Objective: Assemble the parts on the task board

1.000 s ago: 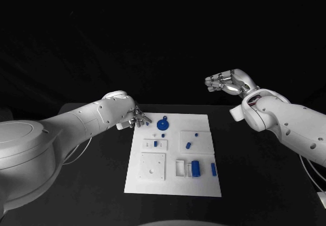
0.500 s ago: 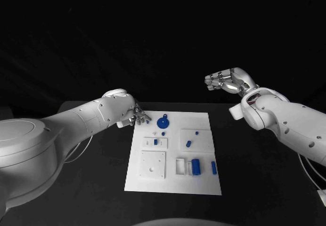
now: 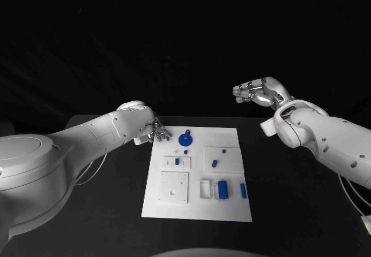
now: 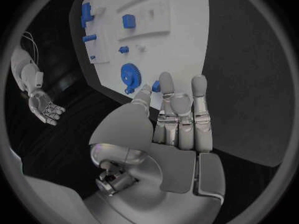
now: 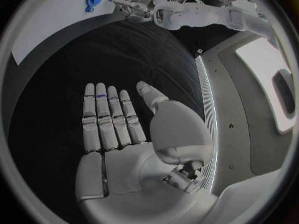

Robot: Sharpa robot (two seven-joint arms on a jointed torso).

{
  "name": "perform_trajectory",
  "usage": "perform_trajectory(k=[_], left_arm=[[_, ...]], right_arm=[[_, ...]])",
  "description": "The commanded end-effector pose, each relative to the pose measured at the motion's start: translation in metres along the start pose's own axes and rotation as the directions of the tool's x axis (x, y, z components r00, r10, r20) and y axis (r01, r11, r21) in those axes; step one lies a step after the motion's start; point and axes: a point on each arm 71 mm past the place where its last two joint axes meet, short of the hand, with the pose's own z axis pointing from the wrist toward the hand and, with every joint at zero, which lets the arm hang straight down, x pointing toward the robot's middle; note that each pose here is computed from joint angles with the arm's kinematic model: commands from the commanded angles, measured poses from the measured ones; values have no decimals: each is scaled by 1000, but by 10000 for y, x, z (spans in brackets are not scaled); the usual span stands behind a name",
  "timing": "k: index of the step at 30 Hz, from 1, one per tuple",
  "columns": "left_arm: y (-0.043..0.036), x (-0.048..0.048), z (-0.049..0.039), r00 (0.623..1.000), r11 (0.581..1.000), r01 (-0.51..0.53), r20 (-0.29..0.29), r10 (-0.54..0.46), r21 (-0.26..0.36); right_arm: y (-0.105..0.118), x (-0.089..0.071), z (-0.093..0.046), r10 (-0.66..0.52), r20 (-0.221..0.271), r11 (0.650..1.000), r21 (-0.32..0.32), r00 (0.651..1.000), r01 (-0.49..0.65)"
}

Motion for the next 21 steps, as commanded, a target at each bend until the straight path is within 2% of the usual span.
perform_trajectory(k=[1, 21], left_arm=[[-36, 13, 0, 1000, 1000, 18, -12, -18, 25], [-52, 18, 7, 999, 999, 21, -24, -21, 28]], right_arm=[[10, 7, 4, 1, -3, 1000, -9, 1000, -1], [19, 24, 12, 4, -5, 1000, -11, 1000, -4]])
